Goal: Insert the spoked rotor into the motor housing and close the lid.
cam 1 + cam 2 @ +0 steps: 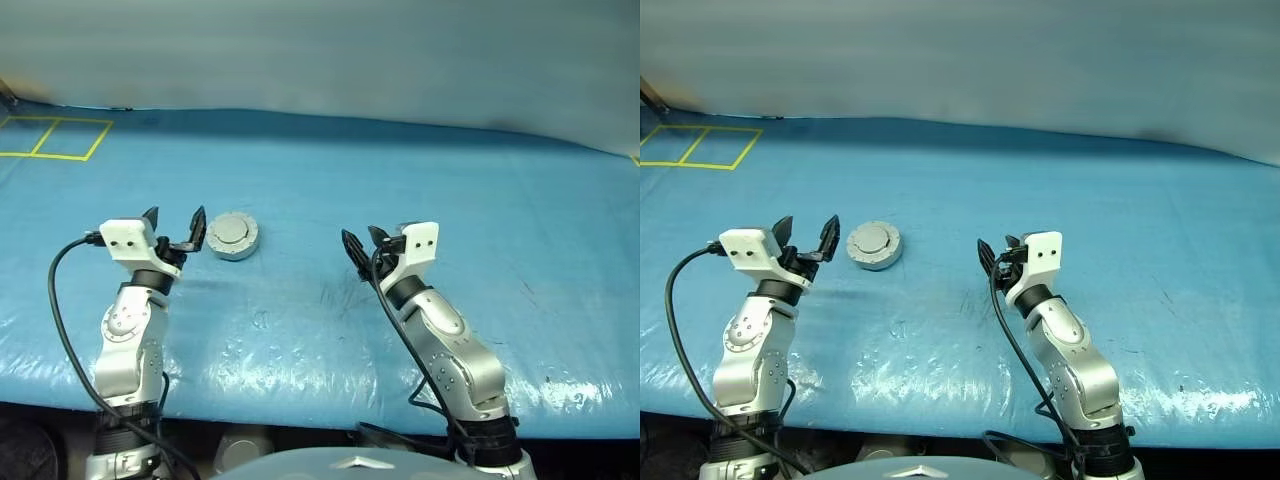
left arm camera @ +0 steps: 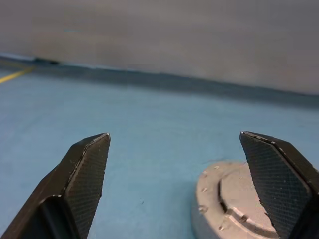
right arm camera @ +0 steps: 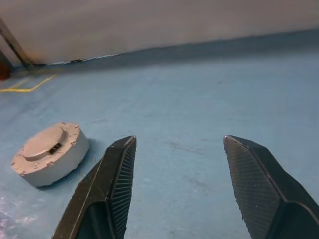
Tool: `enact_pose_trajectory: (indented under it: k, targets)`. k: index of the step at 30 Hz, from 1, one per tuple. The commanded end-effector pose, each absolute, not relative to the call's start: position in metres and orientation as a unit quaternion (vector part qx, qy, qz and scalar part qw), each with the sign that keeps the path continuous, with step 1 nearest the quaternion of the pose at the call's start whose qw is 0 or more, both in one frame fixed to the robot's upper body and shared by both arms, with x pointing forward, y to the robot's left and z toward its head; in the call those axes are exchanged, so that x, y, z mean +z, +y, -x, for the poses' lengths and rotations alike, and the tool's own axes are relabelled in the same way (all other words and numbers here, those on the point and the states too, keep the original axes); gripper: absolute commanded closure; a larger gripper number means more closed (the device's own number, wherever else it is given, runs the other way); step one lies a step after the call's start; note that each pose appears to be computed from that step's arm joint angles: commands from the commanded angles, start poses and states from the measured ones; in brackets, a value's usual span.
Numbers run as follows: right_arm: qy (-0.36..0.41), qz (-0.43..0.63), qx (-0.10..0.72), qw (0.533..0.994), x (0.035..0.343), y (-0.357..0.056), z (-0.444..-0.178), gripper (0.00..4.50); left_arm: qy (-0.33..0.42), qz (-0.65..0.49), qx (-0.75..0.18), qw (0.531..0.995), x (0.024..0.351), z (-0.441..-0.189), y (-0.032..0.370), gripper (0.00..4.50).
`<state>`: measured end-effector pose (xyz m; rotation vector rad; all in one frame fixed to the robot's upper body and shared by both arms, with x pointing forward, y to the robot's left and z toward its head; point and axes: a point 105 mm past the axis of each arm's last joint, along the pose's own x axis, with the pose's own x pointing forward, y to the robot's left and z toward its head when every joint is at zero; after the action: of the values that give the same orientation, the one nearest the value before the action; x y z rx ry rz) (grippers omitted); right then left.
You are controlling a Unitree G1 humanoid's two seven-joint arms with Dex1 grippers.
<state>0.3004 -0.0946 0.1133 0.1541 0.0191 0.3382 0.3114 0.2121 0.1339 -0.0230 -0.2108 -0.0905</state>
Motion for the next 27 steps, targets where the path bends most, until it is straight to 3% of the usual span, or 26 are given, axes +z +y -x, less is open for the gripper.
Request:
enact_pose_trajectory:
  k: [1, 10, 14, 18, 27]
  targets:
    - [-0.046, 0.038, 0.115, 0.992, 0.13, -0.108, -0.295, 1.57, -0.127, -0.056, -0.098, 0.985, 0.143, -0.299, 0.179, 0.06]
    - [0.0, 0.075, -0.039, 0.996, 0.095, -0.149, -0.27, 1.57, -0.068, -0.02, -0.105, 0.992, 0.104, -0.278, 0.151, 0.06]
    - [0.031, 0.07, -0.056, 0.995, 0.079, -0.155, -0.26, 1.57, -0.038, 0.009, -0.069, 0.997, 0.088, -0.277, 0.153, 0.06]
    - [0.02, 0.081, -0.055, 0.995, 0.083, -0.155, -0.263, 1.57, -0.023, 0.005, -0.083, 0.996, 0.079, -0.279, 0.144, 0.06]
    - [0.009, 0.078, -0.045, 0.996, 0.087, -0.148, -0.266, 1.57, -0.036, -0.004, -0.101, 0.994, 0.083, -0.284, 0.135, 0.06]
